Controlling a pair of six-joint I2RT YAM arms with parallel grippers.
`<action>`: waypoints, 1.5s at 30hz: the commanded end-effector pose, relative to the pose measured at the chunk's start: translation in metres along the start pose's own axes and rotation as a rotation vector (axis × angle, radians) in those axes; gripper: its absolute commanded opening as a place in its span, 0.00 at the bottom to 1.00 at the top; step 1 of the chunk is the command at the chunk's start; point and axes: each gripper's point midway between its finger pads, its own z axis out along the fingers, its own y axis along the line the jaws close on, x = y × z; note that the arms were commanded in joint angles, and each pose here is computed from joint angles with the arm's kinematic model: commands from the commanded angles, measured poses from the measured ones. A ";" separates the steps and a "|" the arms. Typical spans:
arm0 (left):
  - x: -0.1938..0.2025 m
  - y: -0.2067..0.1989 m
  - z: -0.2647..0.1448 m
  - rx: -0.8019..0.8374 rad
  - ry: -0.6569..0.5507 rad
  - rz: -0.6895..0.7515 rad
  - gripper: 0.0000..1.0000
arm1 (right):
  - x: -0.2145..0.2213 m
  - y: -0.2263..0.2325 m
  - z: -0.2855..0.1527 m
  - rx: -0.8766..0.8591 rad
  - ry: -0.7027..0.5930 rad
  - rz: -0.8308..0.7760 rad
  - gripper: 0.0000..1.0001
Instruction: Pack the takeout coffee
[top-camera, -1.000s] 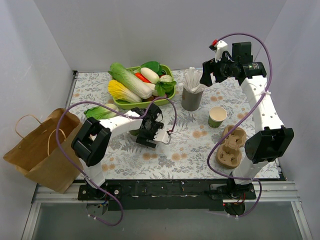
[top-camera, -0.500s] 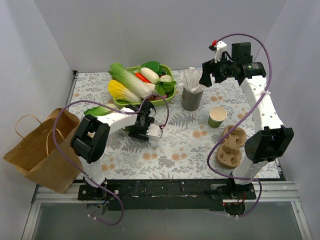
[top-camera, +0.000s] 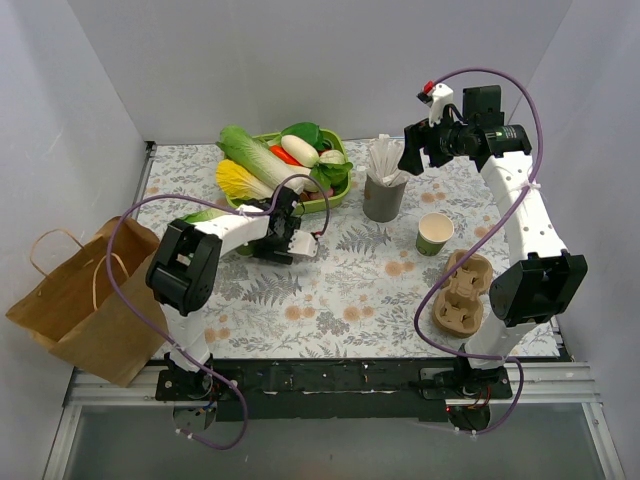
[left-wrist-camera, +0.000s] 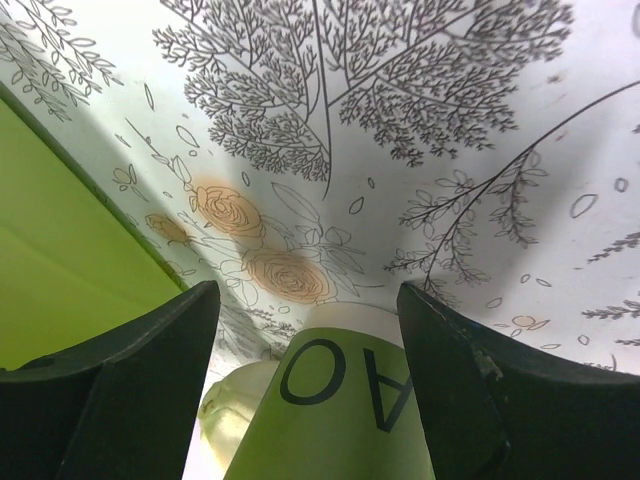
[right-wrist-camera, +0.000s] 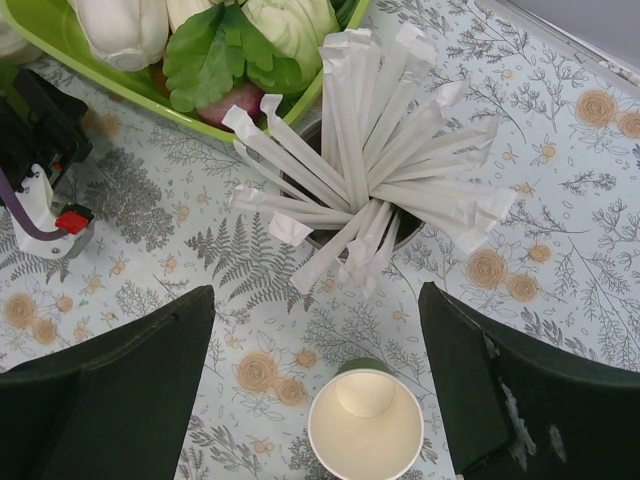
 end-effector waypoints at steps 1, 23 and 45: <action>-0.025 0.006 -0.016 0.001 -0.122 -0.003 0.73 | -0.008 0.001 -0.003 0.002 -0.038 -0.009 0.90; 0.015 0.102 -0.381 -0.734 -0.607 -1.004 0.95 | -0.004 0.068 0.016 -0.315 -0.009 -0.043 0.98; 0.168 -0.077 -0.395 -0.771 0.084 -1.299 0.93 | -0.003 0.143 0.026 -0.556 0.016 0.052 0.98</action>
